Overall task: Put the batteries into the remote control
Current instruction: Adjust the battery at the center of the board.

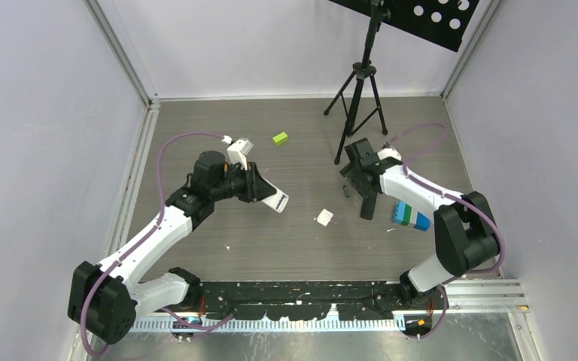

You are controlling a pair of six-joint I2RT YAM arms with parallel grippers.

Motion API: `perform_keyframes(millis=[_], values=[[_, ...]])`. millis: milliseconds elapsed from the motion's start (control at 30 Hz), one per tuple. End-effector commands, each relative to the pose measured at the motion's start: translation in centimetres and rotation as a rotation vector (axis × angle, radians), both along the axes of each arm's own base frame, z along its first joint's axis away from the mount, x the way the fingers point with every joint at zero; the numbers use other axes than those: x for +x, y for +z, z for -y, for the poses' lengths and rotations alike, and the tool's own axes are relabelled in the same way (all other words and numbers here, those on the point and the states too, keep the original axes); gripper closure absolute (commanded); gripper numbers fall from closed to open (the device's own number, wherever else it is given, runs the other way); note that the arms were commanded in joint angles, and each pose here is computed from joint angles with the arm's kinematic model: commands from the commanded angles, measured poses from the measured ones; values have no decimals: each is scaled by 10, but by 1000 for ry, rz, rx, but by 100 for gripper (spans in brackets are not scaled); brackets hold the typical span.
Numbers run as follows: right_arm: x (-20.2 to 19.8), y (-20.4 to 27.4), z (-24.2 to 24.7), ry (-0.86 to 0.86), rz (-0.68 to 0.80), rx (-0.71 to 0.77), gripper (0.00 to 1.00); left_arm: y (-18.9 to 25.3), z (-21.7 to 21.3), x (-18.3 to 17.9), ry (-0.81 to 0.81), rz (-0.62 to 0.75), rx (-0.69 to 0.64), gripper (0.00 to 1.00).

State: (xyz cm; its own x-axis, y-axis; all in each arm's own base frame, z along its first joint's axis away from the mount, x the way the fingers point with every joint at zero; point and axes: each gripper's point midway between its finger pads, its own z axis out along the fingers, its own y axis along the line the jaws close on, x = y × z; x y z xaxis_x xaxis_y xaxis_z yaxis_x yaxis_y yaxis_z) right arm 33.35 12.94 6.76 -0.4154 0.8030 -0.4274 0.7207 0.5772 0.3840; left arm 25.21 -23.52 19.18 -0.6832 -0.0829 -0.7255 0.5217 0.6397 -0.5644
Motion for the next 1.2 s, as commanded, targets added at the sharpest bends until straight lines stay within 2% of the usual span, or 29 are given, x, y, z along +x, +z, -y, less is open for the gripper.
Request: perform_keyframes(millis=[0,100,167,400,500,633,867,933,1033,1067,1100,1167], values=[[31,29,-20,433,90,-176,35,22,0,4,1,85,-33,100],[32,22,-36,630,59,-197,35,23,0,4,2,85,-33,100],[29,16,-37,696,7,-220,36,24,0,4,2,86,-34,100],[24,-3,-15,747,-127,-359,40,27,-1,2,5,85,-34,100],[22,-12,-20,776,-159,-335,48,26,-2,2,5,82,-32,100],[17,-26,-19,756,-243,-323,59,26,-2,2,6,78,-32,100],[11,-36,-18,726,-273,-300,63,27,-2,0,6,82,-36,100],[9,-41,-18,706,-287,-289,69,29,-3,-1,4,85,-39,100],[8,-43,-17,625,-270,-254,89,33,-4,-3,6,99,-41,100],[12,-40,-20,575,-218,-219,95,35,-5,-4,6,104,-38,100],[11,-38,-24,535,-189,-174,99,38,-6,-4,6,112,-34,100],[14,-35,-29,421,-133,-103,99,45,-10,-4,15,132,-23,100]])
